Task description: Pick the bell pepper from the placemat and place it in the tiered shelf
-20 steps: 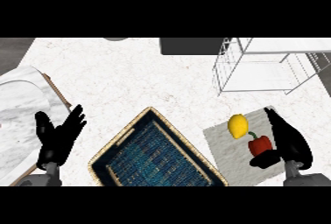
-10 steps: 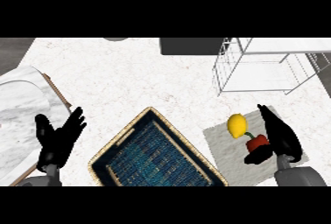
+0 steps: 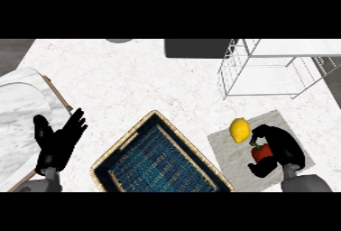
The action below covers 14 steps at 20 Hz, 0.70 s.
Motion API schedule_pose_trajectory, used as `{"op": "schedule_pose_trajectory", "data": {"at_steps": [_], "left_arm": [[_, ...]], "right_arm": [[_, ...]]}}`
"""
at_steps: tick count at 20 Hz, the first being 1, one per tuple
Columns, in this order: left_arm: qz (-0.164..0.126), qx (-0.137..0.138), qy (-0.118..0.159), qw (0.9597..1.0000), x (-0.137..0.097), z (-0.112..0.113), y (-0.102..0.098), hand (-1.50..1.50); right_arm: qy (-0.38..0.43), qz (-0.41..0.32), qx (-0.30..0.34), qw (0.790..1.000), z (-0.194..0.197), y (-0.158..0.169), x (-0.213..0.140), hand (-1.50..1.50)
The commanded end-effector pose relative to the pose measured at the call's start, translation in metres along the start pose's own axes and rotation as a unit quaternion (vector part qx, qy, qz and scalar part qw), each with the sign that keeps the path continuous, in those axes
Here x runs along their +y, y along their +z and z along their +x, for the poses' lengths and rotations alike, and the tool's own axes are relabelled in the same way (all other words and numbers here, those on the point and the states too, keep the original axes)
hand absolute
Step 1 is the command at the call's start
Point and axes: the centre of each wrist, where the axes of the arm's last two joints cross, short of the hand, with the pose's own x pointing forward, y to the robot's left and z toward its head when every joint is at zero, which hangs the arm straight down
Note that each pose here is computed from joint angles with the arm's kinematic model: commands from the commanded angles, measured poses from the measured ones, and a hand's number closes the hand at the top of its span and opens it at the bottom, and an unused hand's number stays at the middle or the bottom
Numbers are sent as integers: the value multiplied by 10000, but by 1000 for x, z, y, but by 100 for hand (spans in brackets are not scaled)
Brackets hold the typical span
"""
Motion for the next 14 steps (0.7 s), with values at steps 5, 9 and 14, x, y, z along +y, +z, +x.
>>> {"op": "schedule_pose_trajectory", "data": {"at_steps": [5,9,14], "left_arm": [[-101,-35,-54,9999,5,5,1,0],[23,43,16,10000,-10,0,5,0],[95,24,-12,10000,7,2,4,0]], "right_arm": [[-231,464,-973,9939,42,-4,-2,150],[-98,775,-1800,9806,81,6,-10,150],[-676,-282,-2399,9680,97,50,-62,150]]}}
